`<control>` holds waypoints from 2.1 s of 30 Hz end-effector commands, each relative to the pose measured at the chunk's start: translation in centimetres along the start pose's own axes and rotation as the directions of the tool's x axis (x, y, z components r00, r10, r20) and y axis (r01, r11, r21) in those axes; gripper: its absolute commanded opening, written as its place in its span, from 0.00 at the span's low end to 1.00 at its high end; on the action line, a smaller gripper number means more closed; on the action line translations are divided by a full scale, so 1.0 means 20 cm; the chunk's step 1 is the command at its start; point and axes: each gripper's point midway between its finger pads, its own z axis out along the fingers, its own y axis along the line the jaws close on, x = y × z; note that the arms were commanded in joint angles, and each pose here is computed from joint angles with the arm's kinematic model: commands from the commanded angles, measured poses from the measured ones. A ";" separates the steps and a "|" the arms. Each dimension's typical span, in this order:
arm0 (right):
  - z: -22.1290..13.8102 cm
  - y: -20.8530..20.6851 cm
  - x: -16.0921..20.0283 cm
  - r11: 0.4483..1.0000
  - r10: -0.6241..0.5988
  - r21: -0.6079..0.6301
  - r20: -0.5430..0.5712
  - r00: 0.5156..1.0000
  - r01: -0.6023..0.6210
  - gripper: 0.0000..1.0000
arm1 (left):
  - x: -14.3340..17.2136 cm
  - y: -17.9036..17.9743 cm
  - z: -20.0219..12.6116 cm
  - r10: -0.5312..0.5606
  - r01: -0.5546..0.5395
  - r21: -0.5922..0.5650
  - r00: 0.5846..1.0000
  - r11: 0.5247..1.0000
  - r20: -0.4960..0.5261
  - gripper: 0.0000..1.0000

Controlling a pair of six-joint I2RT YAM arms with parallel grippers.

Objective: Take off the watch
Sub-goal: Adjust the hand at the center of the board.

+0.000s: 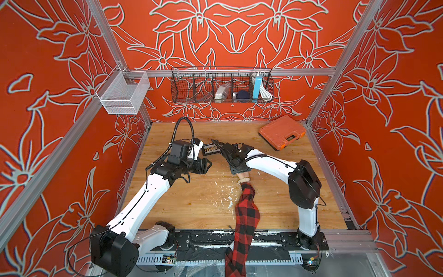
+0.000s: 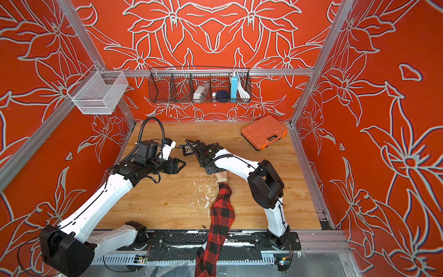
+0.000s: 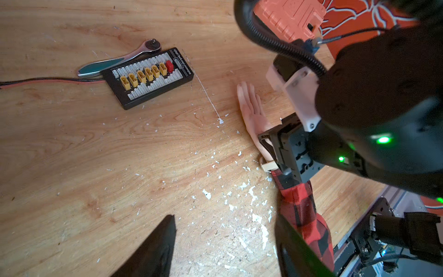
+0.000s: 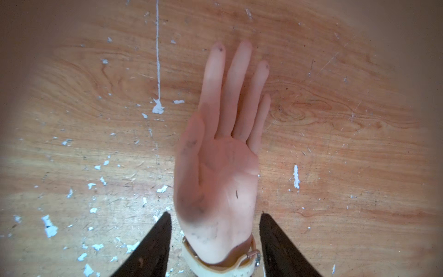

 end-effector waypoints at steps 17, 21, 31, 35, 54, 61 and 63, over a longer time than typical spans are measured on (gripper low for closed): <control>-0.11 -0.19 0.32 0.880 0.031 -0.468 -0.109 0.994 -0.079 0.55 | 0.12 -0.19 0.24 -0.138 0.146 0.055 0.981 0.988 -0.137 0.57; -0.10 -0.16 0.42 0.850 0.017 -0.519 -0.144 0.990 -0.090 0.67 | 0.12 -0.20 0.31 -0.161 0.170 0.046 0.976 0.984 -0.147 0.57; -0.09 0.01 0.52 0.774 -0.017 -0.623 -0.200 0.980 -0.113 0.69 | 0.10 -0.16 0.32 -0.139 0.139 -0.010 0.977 0.990 -0.160 0.57; -0.14 0.11 0.51 0.738 -0.043 -0.669 -0.183 0.982 -0.093 0.69 | 0.11 -0.16 0.30 -0.123 0.123 -0.012 0.978 0.992 -0.170 0.57; -0.36 0.03 0.37 0.726 -0.203 -0.634 0.171 0.964 0.265 0.66 | 0.14 -0.23 0.21 -0.020 0.033 0.078 0.985 0.996 -0.169 0.58; -0.28 -0.15 0.36 0.769 -0.366 -0.436 0.300 0.881 0.468 0.64 | 0.14 -0.26 0.27 0.079 -0.053 0.121 0.973 0.991 -0.215 0.58; -0.27 -0.16 0.36 0.735 -0.424 -0.394 0.369 0.827 0.552 0.62 | 0.12 -0.26 0.28 0.107 -0.080 0.130 0.971 0.988 -0.212 0.58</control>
